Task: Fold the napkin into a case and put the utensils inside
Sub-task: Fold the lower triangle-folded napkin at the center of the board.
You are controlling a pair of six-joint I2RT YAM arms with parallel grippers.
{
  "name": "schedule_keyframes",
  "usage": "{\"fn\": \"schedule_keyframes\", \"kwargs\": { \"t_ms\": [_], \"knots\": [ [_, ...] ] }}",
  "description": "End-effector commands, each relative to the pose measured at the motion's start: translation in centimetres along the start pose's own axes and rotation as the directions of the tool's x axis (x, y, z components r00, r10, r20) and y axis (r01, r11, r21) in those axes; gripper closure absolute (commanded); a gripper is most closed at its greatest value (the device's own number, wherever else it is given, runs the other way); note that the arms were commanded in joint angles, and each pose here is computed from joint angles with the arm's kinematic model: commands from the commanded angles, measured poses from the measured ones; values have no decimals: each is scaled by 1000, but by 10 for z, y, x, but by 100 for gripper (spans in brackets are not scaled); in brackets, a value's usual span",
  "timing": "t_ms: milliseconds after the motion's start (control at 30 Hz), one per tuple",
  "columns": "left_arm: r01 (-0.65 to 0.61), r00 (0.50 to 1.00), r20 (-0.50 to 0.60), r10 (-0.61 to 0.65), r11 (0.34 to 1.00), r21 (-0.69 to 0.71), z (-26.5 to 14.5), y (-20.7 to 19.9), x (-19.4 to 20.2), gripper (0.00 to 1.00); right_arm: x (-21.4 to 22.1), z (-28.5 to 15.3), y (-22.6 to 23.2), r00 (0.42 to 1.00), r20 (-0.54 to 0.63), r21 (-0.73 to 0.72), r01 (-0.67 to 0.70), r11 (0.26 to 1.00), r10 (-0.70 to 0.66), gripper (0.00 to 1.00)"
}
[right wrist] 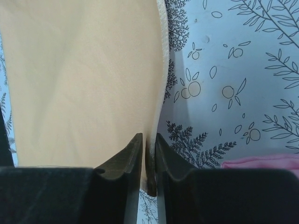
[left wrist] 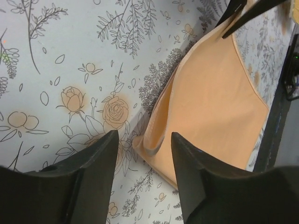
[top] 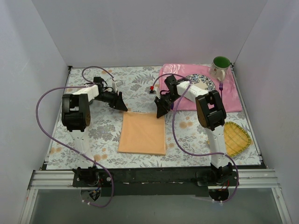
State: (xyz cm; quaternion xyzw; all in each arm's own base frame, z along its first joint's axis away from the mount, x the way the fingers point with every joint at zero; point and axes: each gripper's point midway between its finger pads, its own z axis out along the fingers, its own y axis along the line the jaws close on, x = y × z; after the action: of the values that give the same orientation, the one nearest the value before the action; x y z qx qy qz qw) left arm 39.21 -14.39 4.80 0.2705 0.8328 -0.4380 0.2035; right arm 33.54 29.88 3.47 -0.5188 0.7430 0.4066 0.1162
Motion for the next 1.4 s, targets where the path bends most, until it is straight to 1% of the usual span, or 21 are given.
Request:
{"fn": "schedule_keyframes", "kwargs": {
  "t_ms": [0,133,300,367,433,467,533,567,667,700,733,833,867,967,1200,1267,1300,1367],
  "knots": [
    [-13,1000,7,13,998,59,0,-7,-10,48,-10,-6,1,999,14,-4,31,1000,-31,80],
    [-6,1000,-1,6,997,73,4,-5,-7,50,-11,-6,1,999,15,-7,36,999,-35,88],
    [-9,999,-35,12,996,84,6,-4,1,53,-10,-6,2,999,11,-13,40,999,-40,90],
    [-15,999,-37,19,996,90,6,-6,1,63,-11,-6,3,999,14,-15,43,999,-43,93],
    [-25,999,-30,28,995,93,5,-8,0,71,-14,-8,4,999,21,-10,49,999,-49,99],
    [-39,999,-22,42,995,89,5,-8,-2,77,-15,-9,4,999,24,-7,49,999,-49,99],
    [-55,998,-6,55,995,88,3,-10,-6,83,-18,-10,3,998,30,6,59,998,-60,99],
    [-69,998,2,69,994,82,3,-9,-8,87,-20,-11,3,997,30,8,65,998,-66,99],
    [-96,995,11,96,992,78,2,-8,-14,93,-23,-13,0,995,33,32,89,996,-90,99],
    [-108,994,15,107,991,76,0,-9,-16,97,-24,-15,-2,994,32,43,99,994,-101,99],
    [-143,990,21,142,987,70,-1,-8,-18,99,-28,-18,-1,992,39,53,120,991,-122,99],
    [-222,974,50,220,973,54,-8,-17,-26,100,-34,-25,4,986,55,69,156,985,-160,99],
    [-233,972,50,231,971,48,-9,-18,-22,100,-36,-26,7,983,60,69,168,983,-172,99],
    [-320,945,68,319,947,16,-16,-25,-29,100,-39,-30,14,976,69,82,200,976,-206,99],
    [-416,907,63,416,909,-7,-23,-33,-22,100,-37,-29,22,950,48,132,299,945,-307,99],
    [-458,887,63,458,889,-18,-28,-39,-23,100,-38,-31,28,932,38,148,350,925,-359,99],
    [-499,864,63,499,866,-21,-29,-40,-23,100,-34,-29,29,929,32,149,361,921,-369,99],
    [-542,838,60,542,840,-25,-32,-49,-16,100,-38,-32,34,909,26,167,406,899,-415,99]
  ]
}}
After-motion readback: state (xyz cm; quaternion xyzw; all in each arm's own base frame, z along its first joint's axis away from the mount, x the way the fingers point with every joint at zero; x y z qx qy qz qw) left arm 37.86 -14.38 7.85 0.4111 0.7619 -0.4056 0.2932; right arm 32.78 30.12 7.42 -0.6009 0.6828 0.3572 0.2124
